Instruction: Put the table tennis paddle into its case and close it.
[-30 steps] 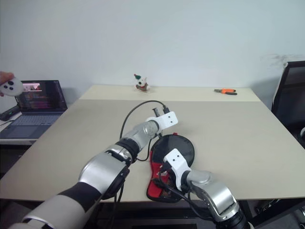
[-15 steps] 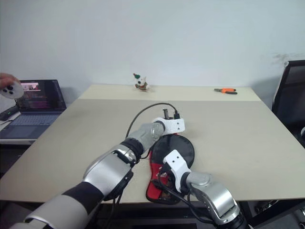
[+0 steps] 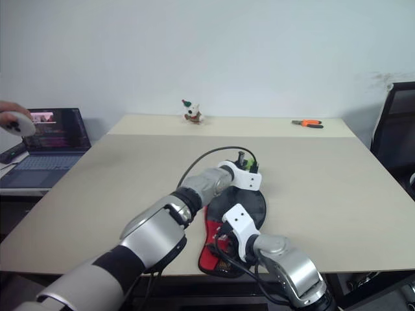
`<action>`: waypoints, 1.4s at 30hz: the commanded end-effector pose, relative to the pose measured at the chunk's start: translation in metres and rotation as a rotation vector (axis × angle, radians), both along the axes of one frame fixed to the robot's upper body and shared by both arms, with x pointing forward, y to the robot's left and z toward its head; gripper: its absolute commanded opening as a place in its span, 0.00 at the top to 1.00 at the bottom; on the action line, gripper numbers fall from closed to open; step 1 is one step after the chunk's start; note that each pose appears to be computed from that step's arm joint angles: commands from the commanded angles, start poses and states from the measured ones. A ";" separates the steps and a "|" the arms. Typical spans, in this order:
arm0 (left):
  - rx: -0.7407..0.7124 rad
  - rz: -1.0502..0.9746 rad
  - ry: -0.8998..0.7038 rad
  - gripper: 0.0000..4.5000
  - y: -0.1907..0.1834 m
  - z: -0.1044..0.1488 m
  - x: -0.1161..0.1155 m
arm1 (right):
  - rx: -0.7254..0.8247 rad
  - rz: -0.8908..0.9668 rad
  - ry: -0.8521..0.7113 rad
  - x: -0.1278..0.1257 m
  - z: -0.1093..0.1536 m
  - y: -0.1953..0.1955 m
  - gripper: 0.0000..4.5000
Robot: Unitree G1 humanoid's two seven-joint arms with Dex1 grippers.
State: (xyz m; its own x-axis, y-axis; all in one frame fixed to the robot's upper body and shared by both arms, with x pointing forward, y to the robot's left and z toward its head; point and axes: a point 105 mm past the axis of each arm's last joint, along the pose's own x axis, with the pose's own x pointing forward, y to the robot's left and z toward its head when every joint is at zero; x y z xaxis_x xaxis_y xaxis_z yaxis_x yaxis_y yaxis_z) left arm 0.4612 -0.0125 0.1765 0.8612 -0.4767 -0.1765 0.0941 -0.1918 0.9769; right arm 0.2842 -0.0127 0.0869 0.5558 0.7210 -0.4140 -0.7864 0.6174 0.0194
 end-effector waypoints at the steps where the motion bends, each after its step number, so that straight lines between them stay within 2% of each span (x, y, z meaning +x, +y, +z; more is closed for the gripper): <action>1: -0.018 -0.168 -0.129 0.99 -0.047 0.040 -0.016 | -0.071 0.059 0.229 -0.029 -0.051 0.007 0.00; 8: 0.018 -0.355 -0.030 0.99 -0.083 0.011 -0.045 | -0.067 0.064 0.226 -0.028 -0.050 0.010 0.00; 14: 0.037 -0.455 -0.001 0.99 -0.099 0.002 -0.061 | -0.064 0.066 0.226 -0.027 -0.050 0.011 0.00; 20: 0.006 -0.429 0.023 0.99 -0.095 0.001 -0.058 | -0.061 0.067 0.225 -0.027 -0.049 0.011 0.00; 22: -0.023 -0.379 0.160 0.99 -0.084 -0.011 -0.054 | -0.061 0.067 0.224 -0.026 -0.048 0.011 0.00; 26: -0.154 -0.319 0.292 0.67 -0.074 -0.010 -0.049 | -0.056 0.073 0.218 -0.023 -0.045 0.012 0.00; 31: -0.323 -0.205 0.402 0.27 -0.047 -0.004 -0.032 | -0.015 0.089 0.188 -0.014 -0.026 0.017 0.00; 32: -0.373 -0.158 0.437 0.19 -0.031 -0.003 -0.025 | -0.001 0.097 0.173 -0.011 -0.016 0.019 0.00; 35: -0.521 -0.075 0.530 0.19 0.001 0.001 -0.013 | 0.031 0.122 0.152 -0.007 0.004 0.021 0.00; 39: -0.486 -0.042 0.657 0.19 0.050 -0.011 -0.013 | 0.069 0.147 0.105 -0.002 0.034 0.018 0.00; 42: -0.550 -0.065 0.787 0.19 0.079 -0.012 -0.020 | 0.101 0.166 0.056 0.000 0.056 0.012 0.00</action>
State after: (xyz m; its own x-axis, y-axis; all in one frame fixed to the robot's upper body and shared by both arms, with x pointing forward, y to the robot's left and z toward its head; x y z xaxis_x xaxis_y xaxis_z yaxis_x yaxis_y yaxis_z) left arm 0.4447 0.0695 0.1447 0.5988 -0.6416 -0.4794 0.7528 0.2468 0.6102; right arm 0.2904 -0.0067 0.1191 0.4319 0.7892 -0.4367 -0.8357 0.5323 0.1354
